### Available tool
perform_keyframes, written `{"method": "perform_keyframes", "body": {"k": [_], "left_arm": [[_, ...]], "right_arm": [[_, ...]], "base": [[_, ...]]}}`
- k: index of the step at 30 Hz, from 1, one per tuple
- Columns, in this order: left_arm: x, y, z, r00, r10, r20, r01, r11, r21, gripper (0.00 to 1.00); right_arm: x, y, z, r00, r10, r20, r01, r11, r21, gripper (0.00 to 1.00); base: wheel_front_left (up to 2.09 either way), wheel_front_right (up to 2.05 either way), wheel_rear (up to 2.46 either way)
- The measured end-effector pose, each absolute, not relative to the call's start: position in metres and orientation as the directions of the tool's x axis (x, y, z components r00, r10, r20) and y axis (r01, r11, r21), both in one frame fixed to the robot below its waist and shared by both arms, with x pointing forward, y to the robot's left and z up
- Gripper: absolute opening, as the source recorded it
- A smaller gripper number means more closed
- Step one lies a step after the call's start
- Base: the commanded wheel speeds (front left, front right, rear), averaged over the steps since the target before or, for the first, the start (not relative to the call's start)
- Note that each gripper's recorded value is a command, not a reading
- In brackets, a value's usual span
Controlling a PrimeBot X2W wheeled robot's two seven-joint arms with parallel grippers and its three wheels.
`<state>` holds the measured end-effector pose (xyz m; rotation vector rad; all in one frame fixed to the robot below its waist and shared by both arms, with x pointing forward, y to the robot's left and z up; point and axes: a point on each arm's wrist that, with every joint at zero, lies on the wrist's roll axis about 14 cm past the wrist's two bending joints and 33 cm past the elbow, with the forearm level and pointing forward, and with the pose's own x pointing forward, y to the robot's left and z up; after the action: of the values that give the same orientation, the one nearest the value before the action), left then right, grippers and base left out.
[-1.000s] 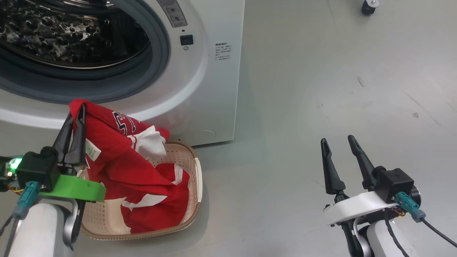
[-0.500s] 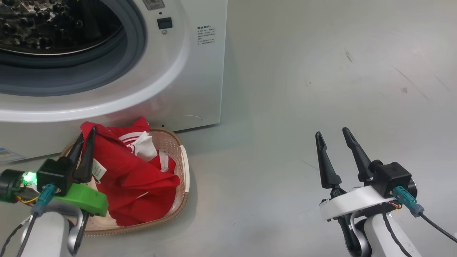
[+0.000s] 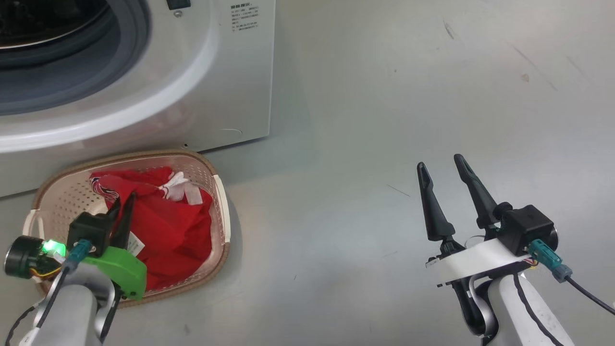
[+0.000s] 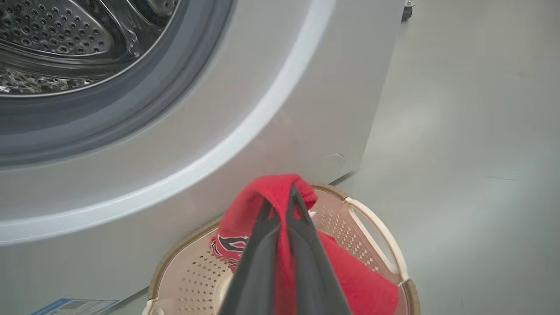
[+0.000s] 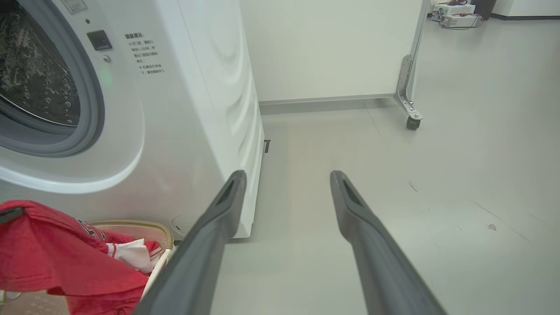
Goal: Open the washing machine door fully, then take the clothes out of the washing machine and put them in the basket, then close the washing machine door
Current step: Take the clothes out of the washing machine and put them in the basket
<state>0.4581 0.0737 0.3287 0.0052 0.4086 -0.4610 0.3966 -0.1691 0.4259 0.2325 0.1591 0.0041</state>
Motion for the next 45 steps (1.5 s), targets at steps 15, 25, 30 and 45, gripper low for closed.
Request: {"method": "perform_keyframes", "body": {"k": [15,25,30,45], "left_arm": [[0.441,0.102,0.237,0.695,-0.312,-0.648,0.258,0.949,-0.181,0.00],[0.406,0.126,0.194,0.555,-0.243,-0.796,0.199,0.967,-0.157,0.00],[0.407,0.134,0.185,0.535,-0.209,-0.819,0.137,0.978,-0.160,0.00],[0.455,0.122,0.180,0.590,-0.208,-0.780,0.082,0.977,-0.199,0.00]], "right_arm": [[0.405,-0.184,0.403,0.977,-0.026,-0.212,0.064,0.982,0.175,1.00],[0.412,-0.177,0.394,0.973,0.001,-0.229,0.035,0.987,0.155,1.00],[0.417,-0.179,0.392,0.974,0.001,-0.227,0.032,0.989,0.142,1.00],[0.422,-0.176,0.376,0.966,0.012,-0.260,0.019,0.993,0.116,1.00]], "base": [[0.00,0.00,0.00],[0.00,0.00,0.00],[0.00,0.00,0.00],[0.00,0.00,0.00]]}}
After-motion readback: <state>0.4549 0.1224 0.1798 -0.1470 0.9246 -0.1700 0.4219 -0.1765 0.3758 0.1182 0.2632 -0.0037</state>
